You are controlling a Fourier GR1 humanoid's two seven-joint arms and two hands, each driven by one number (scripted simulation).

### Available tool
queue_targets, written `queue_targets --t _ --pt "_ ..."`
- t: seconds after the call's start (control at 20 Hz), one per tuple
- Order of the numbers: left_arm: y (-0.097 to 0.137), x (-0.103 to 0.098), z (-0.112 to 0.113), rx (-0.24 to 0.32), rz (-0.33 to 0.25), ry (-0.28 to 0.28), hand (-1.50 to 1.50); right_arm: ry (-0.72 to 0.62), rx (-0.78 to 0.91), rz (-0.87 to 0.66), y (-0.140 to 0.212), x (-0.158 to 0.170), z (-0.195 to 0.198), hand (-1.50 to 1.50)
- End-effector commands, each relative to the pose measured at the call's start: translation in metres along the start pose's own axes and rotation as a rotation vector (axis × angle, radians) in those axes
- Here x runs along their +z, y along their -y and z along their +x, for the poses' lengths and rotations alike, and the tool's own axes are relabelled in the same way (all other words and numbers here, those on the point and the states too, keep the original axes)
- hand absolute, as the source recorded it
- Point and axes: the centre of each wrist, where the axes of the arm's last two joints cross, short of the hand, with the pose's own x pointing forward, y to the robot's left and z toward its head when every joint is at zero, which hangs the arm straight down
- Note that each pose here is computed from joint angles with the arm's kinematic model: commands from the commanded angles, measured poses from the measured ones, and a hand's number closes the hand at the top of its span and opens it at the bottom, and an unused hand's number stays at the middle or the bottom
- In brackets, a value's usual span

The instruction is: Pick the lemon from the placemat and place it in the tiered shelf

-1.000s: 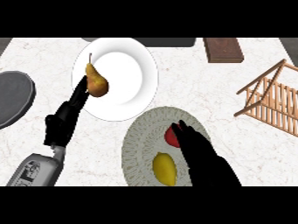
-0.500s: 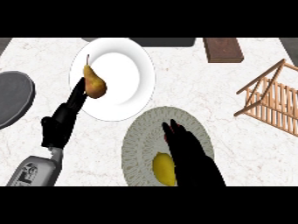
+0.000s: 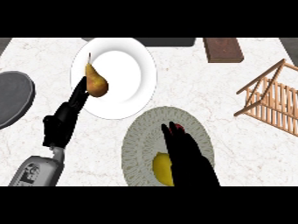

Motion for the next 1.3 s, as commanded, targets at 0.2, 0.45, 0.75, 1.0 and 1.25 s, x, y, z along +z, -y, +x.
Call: queue_targets --t 0.2,0.45,0.75,1.0,1.25 --pt "-0.008 -0.002 0.003 0.002 0.007 -0.015 0.0 -0.104 0.029 0.02 -0.012 -0.008 0.002 -1.5" --pt "0.002 0.0 0.001 0.004 -0.002 -0.001 0.0 -0.113 0.071 0.043 -0.033 -0.008 -0.002 -1.5" --pt "-0.005 -0.017 -0.006 -0.015 0.023 -0.014 0.0 -0.131 0.096 0.045 -0.054 -0.015 -0.01 -1.5" --pt "0.012 0.004 0.0 -0.009 0.022 0.004 0.0 -0.141 0.094 0.032 -0.034 -0.029 -0.008 -1.5" --pt "0.003 -0.011 -0.008 0.007 -0.007 -0.014 0.0 -0.174 0.106 0.041 -0.045 -0.013 -0.017 -1.5"
